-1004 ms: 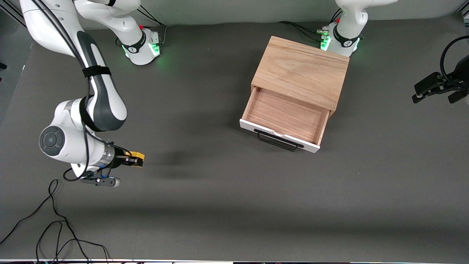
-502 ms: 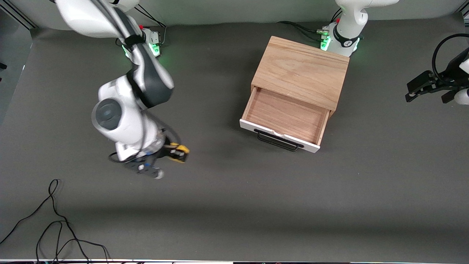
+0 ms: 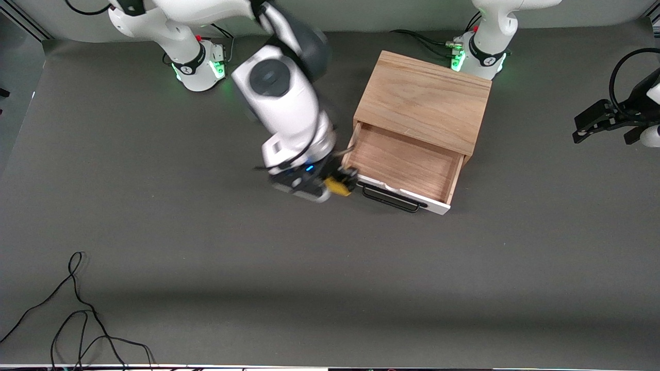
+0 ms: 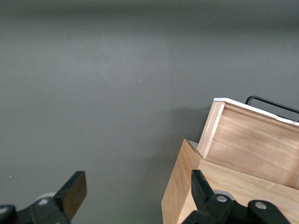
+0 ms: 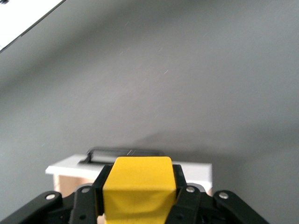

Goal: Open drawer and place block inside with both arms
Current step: 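Carry the yellow cube with the right gripper over the open drawer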

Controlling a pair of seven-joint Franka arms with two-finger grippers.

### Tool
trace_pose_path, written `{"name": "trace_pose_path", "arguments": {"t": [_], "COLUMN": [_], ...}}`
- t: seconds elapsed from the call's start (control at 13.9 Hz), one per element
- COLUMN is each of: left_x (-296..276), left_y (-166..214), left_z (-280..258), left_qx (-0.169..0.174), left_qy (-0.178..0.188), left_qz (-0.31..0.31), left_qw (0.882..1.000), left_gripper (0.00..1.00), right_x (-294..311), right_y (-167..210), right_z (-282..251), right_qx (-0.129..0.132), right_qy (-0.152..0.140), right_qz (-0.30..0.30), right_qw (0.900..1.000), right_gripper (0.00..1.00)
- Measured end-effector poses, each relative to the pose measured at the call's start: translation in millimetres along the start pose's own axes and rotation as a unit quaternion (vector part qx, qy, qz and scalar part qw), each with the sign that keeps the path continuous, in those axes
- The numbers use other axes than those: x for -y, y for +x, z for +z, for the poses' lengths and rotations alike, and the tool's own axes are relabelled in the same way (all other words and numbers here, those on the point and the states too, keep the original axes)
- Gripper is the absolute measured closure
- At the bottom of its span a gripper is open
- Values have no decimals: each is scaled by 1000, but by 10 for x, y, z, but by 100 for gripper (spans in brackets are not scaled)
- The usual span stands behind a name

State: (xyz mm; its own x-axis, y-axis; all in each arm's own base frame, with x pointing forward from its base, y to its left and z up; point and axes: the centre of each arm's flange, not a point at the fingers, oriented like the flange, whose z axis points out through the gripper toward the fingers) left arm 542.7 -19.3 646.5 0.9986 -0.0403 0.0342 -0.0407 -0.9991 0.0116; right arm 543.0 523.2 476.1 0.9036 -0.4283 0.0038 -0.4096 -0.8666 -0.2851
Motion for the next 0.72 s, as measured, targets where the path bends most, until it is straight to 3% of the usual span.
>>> {"name": "trace_pose_path", "arguments": {"t": [0.22,0.36,0.72], "left_x": [1,1,3], "left_y": [0,-5,-15], "left_z": [1,11,102], "left_qx": [0,3,15], "left_qy": [1,1,1], "left_qz": [0,0,1], "left_qw": [1000,1000,1000], "left_gripper": [0,0,0], "right_x": [249,299,248], "right_y": [-719,-1051,-1259], "right_z": [425,843,1428], "right_qx": [13,9,7], "right_qy": [-12,-25,-49], "right_qz": [-33,-33,-31], "right_qw": [999,999,998], "right_gripper": [45,45,45]}}
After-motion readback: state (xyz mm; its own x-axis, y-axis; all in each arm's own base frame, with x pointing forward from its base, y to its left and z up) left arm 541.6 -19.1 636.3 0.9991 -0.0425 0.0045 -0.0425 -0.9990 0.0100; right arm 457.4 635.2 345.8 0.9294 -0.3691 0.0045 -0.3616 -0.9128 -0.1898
